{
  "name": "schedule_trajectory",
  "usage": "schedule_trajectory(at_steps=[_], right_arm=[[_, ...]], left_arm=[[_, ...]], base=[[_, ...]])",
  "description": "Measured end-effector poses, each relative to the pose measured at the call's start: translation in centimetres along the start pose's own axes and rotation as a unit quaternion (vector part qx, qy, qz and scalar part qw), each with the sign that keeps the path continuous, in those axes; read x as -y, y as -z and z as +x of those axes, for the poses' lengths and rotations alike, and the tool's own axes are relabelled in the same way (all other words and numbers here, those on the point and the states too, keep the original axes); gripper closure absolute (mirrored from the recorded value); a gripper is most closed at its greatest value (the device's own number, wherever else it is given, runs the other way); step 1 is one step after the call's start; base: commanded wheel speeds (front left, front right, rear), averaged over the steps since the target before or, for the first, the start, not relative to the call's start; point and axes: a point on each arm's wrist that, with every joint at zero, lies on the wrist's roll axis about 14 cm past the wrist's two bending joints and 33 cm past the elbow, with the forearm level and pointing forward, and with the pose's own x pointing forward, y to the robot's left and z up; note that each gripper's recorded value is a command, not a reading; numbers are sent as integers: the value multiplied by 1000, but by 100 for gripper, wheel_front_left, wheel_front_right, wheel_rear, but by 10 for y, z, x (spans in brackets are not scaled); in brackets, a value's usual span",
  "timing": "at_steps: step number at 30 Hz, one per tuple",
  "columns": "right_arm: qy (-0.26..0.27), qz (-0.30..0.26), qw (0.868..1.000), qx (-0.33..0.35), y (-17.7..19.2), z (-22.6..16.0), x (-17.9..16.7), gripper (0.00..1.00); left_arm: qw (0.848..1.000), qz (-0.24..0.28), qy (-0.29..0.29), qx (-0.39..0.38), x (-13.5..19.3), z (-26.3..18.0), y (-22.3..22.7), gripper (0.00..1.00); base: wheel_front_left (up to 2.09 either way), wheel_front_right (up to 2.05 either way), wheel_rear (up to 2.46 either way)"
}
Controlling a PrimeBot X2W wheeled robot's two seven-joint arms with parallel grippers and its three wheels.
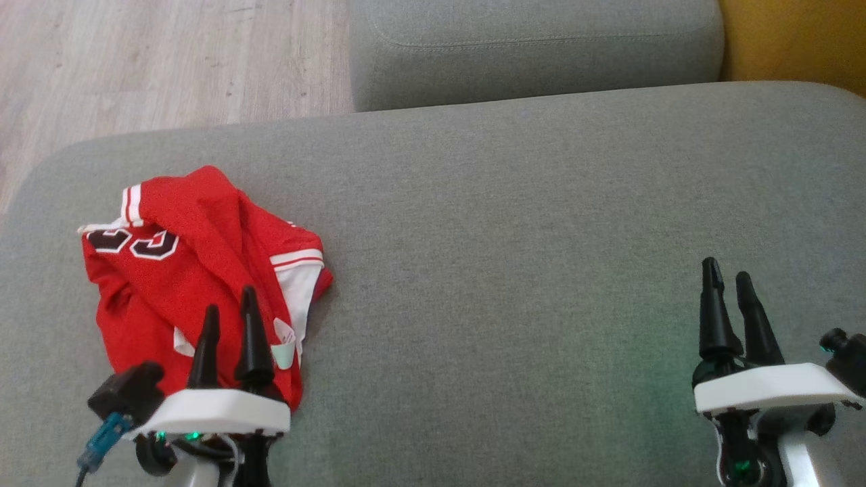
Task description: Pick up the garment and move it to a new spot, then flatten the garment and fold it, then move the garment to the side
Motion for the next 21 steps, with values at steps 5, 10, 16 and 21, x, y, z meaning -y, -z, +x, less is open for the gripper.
schedule_trajectory(at_steps=[5, 10, 16, 21], right_arm=[[-9, -39, 999, -1, 1, 1, -5, 0], [-18, -68, 997, 0, 2, 1, -9, 0], [-30, -112, 993, 4, 1, 2, -16, 0], [-40, -149, 988, 12, -1, 2, -21, 0]], left_arm=[[998, 60, 3, -6, 3, 2, 3, 0], [995, 97, 10, -6, 10, 5, 4, 0], [988, 150, 25, -8, 19, 7, 9, 0], [979, 200, 38, 0, 28, 9, 9, 0]], base=[[0, 0, 0], [0, 0, 0], [0, 0, 0], [0, 0, 0]])
